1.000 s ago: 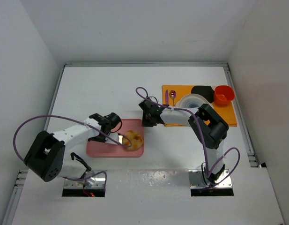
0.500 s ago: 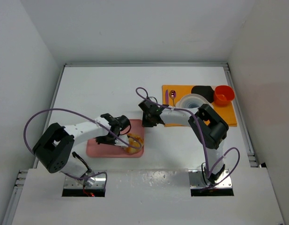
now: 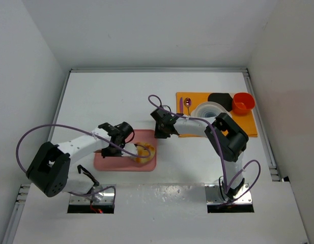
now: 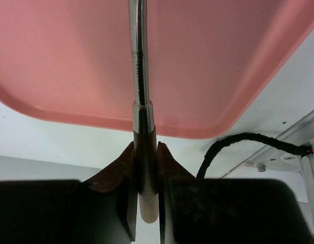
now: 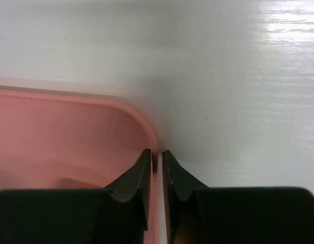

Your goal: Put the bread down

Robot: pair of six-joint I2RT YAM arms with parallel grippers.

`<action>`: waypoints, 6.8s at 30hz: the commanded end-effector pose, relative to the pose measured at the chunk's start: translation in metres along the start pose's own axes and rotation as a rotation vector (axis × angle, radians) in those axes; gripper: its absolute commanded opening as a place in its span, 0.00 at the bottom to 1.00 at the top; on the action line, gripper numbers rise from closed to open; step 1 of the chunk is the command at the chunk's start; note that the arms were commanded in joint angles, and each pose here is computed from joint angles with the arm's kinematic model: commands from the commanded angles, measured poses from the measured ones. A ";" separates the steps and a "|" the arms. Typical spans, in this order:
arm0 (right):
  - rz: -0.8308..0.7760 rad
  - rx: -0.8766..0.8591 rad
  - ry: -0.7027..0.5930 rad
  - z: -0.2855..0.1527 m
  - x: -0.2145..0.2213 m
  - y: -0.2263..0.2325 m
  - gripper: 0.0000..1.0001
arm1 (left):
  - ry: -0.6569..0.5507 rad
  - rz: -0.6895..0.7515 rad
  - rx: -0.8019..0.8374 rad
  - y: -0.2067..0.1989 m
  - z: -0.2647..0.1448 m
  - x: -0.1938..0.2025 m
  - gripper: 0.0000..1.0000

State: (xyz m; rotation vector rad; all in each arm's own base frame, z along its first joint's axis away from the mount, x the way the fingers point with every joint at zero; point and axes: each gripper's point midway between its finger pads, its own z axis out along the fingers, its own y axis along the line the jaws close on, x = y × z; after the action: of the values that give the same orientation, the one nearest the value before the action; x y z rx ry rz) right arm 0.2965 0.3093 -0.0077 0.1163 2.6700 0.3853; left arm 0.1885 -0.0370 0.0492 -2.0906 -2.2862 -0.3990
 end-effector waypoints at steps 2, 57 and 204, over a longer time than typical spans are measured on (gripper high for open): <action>-0.002 -0.047 -0.057 -0.018 -0.019 0.019 0.19 | -0.072 -0.013 -0.002 -0.004 -0.002 -0.003 0.00; 0.479 0.342 -0.325 -0.169 -0.047 -0.300 0.49 | -0.419 -0.240 -0.371 0.212 -0.066 -0.365 0.00; 0.450 0.171 -0.216 -0.151 -0.026 -0.277 0.44 | 0.229 -0.979 -0.127 0.181 0.069 0.104 0.00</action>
State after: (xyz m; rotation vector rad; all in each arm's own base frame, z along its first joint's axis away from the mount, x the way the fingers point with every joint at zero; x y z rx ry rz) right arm 0.2475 -0.0017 0.0538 0.7956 2.4453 0.2244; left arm 0.3715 0.0998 0.0335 -0.8105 -2.9008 -0.8578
